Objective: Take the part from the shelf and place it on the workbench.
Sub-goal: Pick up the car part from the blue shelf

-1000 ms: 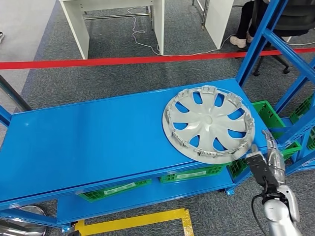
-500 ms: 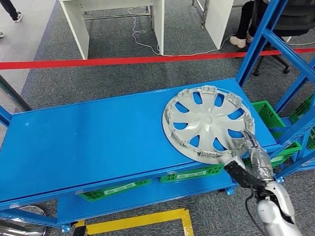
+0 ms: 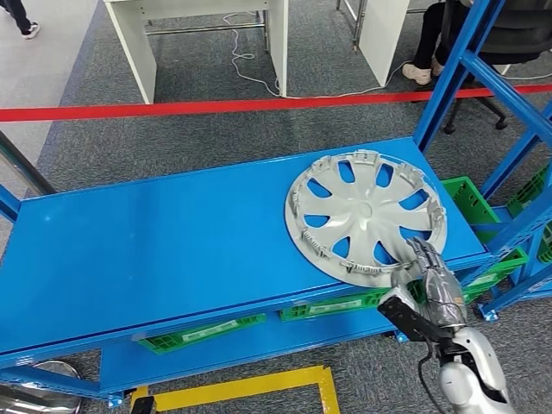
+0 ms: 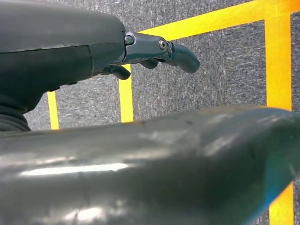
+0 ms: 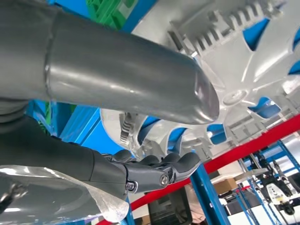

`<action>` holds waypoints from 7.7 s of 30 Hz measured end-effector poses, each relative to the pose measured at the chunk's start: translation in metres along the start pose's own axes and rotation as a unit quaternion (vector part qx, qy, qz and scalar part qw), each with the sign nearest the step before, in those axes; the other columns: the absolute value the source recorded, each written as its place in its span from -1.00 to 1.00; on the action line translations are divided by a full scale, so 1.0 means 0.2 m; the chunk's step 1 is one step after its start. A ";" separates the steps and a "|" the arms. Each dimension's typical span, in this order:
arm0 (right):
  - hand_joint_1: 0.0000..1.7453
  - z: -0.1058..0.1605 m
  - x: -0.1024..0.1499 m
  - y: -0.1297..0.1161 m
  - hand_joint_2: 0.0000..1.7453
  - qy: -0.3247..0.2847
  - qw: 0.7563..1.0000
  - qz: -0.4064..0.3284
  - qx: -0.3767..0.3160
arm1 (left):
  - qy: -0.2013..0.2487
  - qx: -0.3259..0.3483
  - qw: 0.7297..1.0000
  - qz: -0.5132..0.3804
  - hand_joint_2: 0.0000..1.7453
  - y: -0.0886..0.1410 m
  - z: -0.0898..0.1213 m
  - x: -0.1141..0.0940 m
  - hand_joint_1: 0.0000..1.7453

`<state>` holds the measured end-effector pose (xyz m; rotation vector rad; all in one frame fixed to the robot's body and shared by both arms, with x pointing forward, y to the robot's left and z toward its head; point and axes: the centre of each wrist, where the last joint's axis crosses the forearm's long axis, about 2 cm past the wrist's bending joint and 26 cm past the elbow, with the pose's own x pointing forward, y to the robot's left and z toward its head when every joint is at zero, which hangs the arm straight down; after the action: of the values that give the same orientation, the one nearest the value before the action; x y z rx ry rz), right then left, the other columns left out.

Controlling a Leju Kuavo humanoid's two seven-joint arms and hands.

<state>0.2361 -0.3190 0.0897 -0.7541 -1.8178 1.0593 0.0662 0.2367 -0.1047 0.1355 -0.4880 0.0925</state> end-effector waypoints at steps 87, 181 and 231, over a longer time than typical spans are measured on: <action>-1.00 -0.45 0.36 0.19 -1.00 -0.119 0.984 0.126 0.038 | 0.020 -0.001 1.000 0.007 -1.00 0.01 0.01 -0.03 -1.00; -1.00 -0.97 0.43 0.19 -0.50 -0.097 0.990 0.050 0.088 | 0.010 -0.047 0.996 -0.075 -1.00 -0.08 -0.01 0.08 -1.00; 1.00 -0.97 0.26 0.30 1.00 -0.003 0.966 0.103 0.239 | 0.018 -0.038 0.996 -0.077 -1.00 -0.09 0.00 0.07 -1.00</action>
<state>0.3919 -0.1804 0.1062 -0.6492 -1.4194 1.5635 0.0814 0.2201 -0.1001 0.0958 -0.4436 -0.0738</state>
